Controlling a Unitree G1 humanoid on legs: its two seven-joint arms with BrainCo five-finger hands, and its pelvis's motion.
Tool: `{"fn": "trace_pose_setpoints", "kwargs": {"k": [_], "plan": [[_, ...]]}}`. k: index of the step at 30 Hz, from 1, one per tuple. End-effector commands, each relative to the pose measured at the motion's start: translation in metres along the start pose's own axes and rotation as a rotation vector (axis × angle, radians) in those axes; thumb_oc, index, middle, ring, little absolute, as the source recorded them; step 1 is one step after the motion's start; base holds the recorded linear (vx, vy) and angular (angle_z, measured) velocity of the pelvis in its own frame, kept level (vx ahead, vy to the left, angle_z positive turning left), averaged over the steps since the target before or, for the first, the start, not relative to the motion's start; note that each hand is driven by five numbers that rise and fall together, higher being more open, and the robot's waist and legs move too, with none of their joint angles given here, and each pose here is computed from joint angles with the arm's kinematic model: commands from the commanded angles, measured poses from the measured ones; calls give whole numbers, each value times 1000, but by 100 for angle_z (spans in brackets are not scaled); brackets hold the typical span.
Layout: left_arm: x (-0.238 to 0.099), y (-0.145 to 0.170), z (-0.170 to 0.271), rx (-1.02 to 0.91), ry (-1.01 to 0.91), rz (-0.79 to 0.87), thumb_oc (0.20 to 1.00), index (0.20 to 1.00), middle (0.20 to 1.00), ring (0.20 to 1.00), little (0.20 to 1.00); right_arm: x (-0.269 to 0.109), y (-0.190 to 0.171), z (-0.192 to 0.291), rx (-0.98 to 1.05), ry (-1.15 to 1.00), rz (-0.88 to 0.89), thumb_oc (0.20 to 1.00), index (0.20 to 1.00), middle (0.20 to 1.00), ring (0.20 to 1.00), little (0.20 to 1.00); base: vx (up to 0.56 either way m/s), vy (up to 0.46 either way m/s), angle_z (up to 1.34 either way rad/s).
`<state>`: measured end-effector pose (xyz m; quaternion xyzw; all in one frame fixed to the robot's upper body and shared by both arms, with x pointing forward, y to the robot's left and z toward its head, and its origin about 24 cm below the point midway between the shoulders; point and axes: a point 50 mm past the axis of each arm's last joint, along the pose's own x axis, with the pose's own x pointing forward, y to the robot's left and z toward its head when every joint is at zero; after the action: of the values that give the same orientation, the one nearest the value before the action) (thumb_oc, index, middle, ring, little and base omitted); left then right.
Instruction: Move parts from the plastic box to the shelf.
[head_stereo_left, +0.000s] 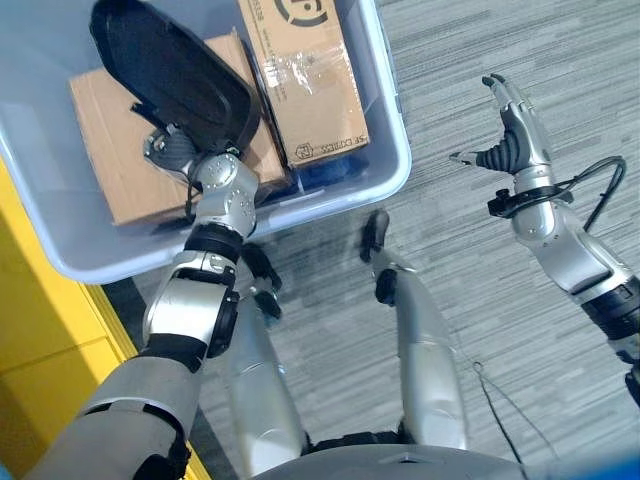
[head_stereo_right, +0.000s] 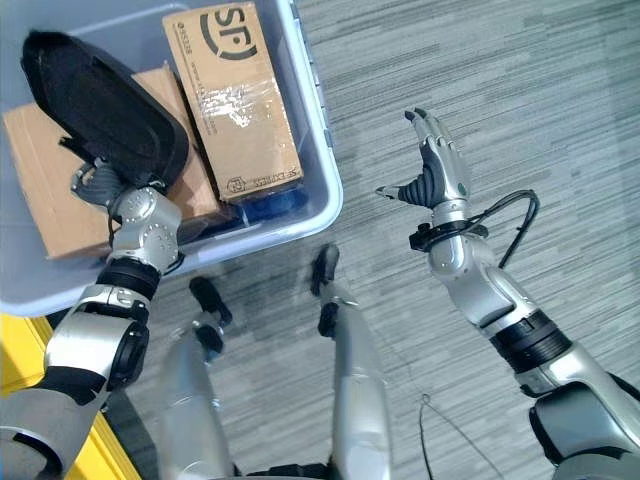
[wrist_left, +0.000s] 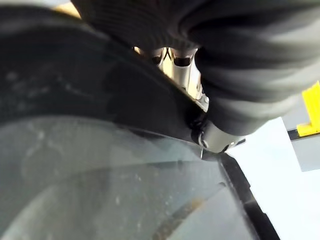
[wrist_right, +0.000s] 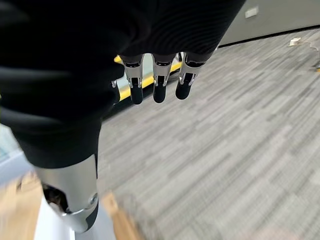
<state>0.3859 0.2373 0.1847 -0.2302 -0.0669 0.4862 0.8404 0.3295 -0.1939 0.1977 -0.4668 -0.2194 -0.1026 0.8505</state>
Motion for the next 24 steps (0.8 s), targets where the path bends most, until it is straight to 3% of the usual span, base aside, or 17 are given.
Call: {"fn": "trace_pose_setpoints", "kwargs": {"k": [1, 7, 13, 24], "plan": [[-9, 39, -93, 151, 408, -131, 200, 200, 200, 200, 200, 11, -15, 22, 97, -80, -96, 1000, 1000, 1000, 1000, 1000, -38, 13, 21], [-29, 17, -70, 154, 128, -294, 200, 200, 200, 200, 200, 1, 0, 18, 124, -99, -66, 1000, 1000, 1000, 1000, 1000, -47, 67, 3], [-26, 17, -18, 183, -317, -355, 200, 200, 200, 200, 200, -19, 24, 2, 108, -66, -3, 1000, 1000, 1000, 1000, 1000, -17, 149, -1], [-41, 30, 44, 12, -667, -347, 200, 200, 200, 200, 200, -49, 46, -15, 88, -47, 94, 1000, 1000, 1000, 1000, 1000, 61, 76, 0]]}}
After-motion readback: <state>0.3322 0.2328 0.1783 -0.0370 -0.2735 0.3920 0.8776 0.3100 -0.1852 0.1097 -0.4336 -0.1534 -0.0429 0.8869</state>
